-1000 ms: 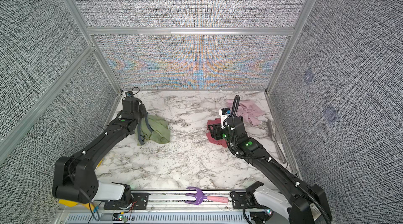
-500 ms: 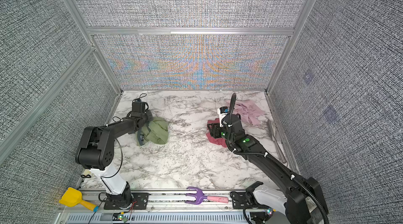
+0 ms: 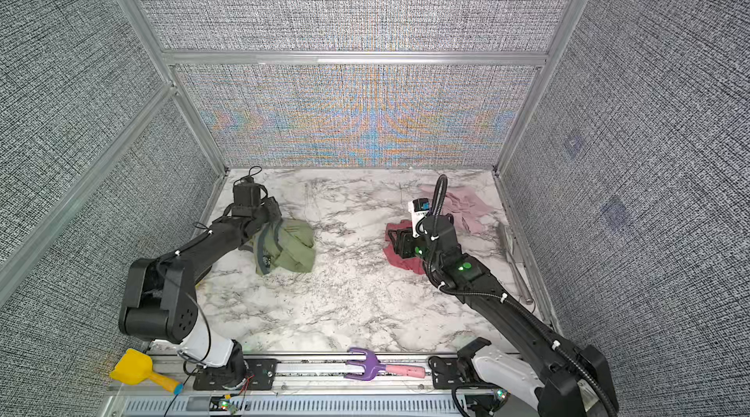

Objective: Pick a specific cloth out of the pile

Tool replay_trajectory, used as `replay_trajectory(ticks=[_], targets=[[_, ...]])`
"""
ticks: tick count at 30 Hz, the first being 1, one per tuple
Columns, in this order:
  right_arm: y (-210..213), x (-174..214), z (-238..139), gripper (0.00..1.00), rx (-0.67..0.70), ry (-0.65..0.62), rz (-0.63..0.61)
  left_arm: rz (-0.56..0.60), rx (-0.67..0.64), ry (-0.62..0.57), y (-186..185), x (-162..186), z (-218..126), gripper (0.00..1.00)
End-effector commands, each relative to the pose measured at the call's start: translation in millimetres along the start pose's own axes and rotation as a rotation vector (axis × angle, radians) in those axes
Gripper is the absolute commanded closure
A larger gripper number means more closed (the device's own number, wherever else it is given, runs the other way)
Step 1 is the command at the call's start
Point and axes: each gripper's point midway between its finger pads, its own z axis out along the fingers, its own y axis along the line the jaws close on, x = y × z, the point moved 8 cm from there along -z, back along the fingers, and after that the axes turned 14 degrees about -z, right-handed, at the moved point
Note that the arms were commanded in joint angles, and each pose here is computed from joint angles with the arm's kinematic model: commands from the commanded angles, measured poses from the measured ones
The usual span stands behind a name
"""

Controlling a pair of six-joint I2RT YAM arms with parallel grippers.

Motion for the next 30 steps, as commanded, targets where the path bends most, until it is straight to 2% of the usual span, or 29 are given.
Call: replay_trajectory(ticks=[1, 4, 6, 9, 14, 22, 30], targets=[[0.0, 3.2, -5.6, 0.40, -0.001, -0.001, 0.005, 0.018, 0.029, 0.045, -1.5, 5.4, -22.7, 0.38], [-0.5, 6.5, -9.9, 0.40, 0.002, -0.010, 0.010, 0.043, 0.049, 0.029, -5.6, 12.7, -49.7, 0.36], [-0.9, 7.6, -11.5, 0.40, 0.006, -0.009, 0.012, 0.103, 0.057, 0.020, -13.6, 24.1, -67.5, 0.36], [-1.1, 9.8, -11.8, 0.40, 0.005, -0.013, 0.015, 0.199, 0.078, 0.035, -29.8, 57.1, -88.0, 0.36], [0.5, 9.4, -9.2, 0.40, -0.012, -0.019, 0.028, 0.267, 0.128, 0.153, -41.9, 123.4, -105.8, 0.44], [2.0, 6.4, -9.7, 0.40, -0.028, -0.026, 0.028, 0.362, 0.030, 0.282, -28.8, 185.8, -93.7, 0.46], [0.8, 10.5, -16.2, 0.40, -0.013, -0.024, 0.027, 0.366, -0.072, 0.275, -20.7, 200.7, -72.0, 0.45]])
